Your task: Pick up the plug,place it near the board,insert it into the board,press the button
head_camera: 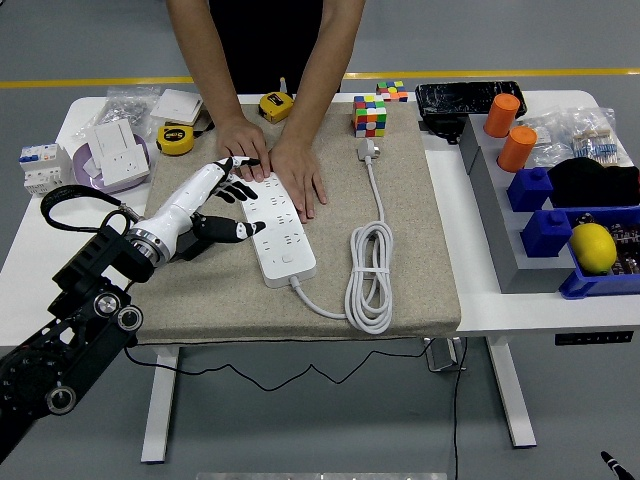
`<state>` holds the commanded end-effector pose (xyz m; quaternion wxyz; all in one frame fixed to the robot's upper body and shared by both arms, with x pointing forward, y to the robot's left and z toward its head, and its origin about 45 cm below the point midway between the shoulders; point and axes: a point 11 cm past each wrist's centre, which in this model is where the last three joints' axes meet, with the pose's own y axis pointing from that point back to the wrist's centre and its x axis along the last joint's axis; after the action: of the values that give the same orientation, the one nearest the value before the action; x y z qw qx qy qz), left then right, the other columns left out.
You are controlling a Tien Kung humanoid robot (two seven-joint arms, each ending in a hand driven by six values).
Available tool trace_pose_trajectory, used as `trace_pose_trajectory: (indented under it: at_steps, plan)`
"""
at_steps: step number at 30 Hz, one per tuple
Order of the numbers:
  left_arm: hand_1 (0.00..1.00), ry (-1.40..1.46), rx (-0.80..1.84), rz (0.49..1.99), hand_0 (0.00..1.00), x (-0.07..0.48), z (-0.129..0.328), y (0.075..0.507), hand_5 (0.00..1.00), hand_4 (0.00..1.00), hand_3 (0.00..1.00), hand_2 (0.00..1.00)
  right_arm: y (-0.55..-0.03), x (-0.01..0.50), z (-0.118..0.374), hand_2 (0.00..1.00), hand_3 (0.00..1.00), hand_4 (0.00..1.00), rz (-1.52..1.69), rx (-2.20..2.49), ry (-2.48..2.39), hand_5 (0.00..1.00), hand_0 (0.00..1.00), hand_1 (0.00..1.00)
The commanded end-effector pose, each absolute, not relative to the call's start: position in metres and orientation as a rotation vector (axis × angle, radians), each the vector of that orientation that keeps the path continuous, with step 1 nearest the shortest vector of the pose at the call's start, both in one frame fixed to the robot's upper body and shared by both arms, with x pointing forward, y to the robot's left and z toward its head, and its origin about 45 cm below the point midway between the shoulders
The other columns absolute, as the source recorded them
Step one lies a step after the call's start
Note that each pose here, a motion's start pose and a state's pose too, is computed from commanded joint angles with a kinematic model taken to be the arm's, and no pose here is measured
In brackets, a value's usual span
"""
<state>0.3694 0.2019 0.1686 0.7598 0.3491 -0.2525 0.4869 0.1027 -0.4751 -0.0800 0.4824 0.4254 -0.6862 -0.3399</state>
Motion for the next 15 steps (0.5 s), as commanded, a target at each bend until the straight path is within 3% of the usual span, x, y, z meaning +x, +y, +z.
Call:
trace_pose_trajectory:
  at_steps: [8,15]
  plan:
    - [0.922,-0.654,0.798,1.079,0.981,0.369,0.188,0.205,0.998,0.998,0.843,0.864,-0.476,0.100,-0.080,0.721,0.731,0.998,-0.834,1.029,-1.674,0.876,0.998,0.797]
    - [0.915,-0.676,0.915,1.045,0.982,0.372,0.179,0.216,0.998,0.998,0.802,0.851,-0.475,0.106,-0.079,0.721,0.731,0.998,-0.829,1.038,-1.685,0.877,0.998,0.797]
